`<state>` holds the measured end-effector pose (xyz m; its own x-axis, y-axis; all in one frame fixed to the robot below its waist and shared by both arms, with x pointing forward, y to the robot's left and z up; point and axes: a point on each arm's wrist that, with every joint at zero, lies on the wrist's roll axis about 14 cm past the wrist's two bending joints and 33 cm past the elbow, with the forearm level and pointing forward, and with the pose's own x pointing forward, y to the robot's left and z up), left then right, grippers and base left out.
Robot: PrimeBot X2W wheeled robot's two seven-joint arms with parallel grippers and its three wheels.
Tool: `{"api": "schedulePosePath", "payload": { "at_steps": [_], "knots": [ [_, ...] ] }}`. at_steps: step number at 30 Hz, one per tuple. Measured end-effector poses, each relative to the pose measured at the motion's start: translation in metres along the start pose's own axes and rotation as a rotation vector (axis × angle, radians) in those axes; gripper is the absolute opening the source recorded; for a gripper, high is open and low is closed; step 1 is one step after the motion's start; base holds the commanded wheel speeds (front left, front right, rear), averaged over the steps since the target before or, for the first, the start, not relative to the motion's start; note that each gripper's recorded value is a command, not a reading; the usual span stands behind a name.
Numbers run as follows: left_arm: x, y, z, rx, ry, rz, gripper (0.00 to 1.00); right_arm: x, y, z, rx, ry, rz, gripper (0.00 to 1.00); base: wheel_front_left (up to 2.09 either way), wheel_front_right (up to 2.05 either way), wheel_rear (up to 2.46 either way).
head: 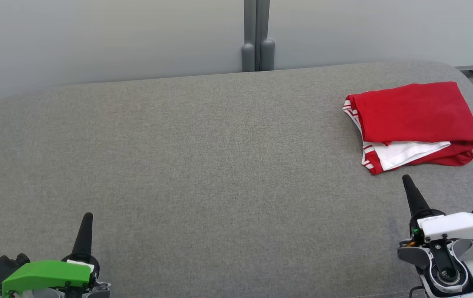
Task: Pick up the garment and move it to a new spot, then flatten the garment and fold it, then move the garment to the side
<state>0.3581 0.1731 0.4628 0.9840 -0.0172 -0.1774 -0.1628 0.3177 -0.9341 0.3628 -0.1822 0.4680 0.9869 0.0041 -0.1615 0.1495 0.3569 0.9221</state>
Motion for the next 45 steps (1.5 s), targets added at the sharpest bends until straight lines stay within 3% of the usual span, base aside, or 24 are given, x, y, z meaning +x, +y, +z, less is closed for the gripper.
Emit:
{"api": "schedulePosePath", "payload": {
  "at_steps": [28, 45],
  "knots": [
    [0.009, -0.010, 0.014, -0.324, 0.002, -0.067, 0.00, 0.006, 0.004, 0.023, 0.369, -0.041, 0.054, 0.00, 0.00, 0.00, 0.00],
    [0.011, -0.012, 0.015, -0.338, 0.000, -0.078, 0.00, 0.009, 0.006, 0.025, 0.376, -0.042, 0.064, 0.00, 0.00, 0.00, 0.00]
  ]
}}
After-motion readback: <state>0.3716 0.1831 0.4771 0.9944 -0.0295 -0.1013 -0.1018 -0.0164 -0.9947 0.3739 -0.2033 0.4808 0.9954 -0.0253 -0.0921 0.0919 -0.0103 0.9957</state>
